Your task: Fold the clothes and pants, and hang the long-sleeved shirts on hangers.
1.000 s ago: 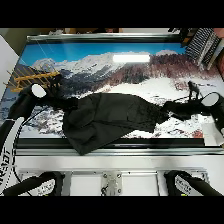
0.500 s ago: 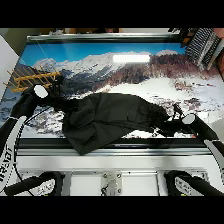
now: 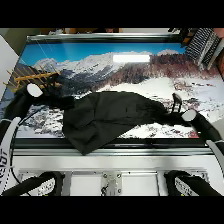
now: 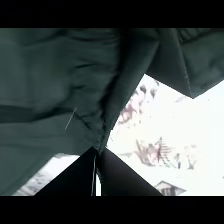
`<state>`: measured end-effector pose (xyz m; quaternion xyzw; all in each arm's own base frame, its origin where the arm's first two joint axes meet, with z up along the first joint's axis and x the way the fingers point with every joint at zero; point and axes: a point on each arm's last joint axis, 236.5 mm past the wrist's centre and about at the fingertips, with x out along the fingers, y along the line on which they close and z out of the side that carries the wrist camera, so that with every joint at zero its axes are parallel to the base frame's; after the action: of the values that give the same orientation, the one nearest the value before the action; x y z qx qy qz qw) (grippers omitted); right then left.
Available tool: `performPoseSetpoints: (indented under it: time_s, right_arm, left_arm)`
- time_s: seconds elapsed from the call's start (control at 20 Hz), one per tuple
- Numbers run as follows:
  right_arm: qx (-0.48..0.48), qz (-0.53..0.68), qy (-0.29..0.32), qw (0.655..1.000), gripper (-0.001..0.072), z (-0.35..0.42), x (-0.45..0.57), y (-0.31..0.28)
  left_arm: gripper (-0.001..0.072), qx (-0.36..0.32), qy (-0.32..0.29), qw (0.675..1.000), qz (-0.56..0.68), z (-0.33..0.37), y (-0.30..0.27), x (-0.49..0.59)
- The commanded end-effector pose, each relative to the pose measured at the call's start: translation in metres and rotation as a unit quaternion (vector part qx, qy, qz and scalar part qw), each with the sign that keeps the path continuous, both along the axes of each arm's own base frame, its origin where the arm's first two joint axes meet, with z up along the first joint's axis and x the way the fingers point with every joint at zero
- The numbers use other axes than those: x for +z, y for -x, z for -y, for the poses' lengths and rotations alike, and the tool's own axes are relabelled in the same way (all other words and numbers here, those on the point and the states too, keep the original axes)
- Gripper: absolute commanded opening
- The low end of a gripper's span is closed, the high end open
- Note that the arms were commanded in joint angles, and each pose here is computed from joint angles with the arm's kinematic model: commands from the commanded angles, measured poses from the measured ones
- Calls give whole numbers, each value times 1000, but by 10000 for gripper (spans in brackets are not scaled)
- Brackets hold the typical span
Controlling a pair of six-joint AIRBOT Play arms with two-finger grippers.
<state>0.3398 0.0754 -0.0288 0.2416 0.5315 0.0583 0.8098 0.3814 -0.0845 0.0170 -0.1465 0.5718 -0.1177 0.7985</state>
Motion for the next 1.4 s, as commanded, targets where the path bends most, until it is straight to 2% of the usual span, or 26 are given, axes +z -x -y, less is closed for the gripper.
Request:
performPoseSetpoints:
  time_s: [0.0, 0.2, 0.4, 0.5, 0.65, 0.8, 1.0, 1.2, 1.35]
  right_arm:
    - [39, 128, 110, 985, 23, 47, 144, -6]
    - [-42, 369, 153, 916, 23, 71, 359, 35]
    - [-77, 490, 157, 854, 22, 64, 459, 101]
    - [-87, 513, 146, 841, 22, 59, 479, 119]
    - [-96, 510, 127, 845, 22, 58, 481, 122]
    - [-89, 423, 105, 895, 23, 55, 436, 106]
    - [-59, 221, 76, 970, 23, 55, 327, 68]
    - [-46, 103, 43, 993, 23, 59, 218, -10]
    - [-79, 124, 27, 989, 26, 68, 168, -103]
  left_arm:
    - [9, 26, 5, 994, 105, -26, -3, 99]
    - [9, 22, 19, 953, 301, -18, 51, 270]
    - [9, 32, 12, 878, 478, -12, 130, 391]
    - [9, 39, 18, 850, 525, -9, 161, 423]
    - [9, 46, 28, 840, 541, -6, 181, 434]
    - [9, 44, 30, 862, 504, -7, 163, 416]
    - [9, 24, 27, 938, 344, -10, 95, 331]
    - [9, 32, 42, 984, 172, -23, -7, 213]
    - [9, 52, 54, 993, 91, -26, -84, 111]
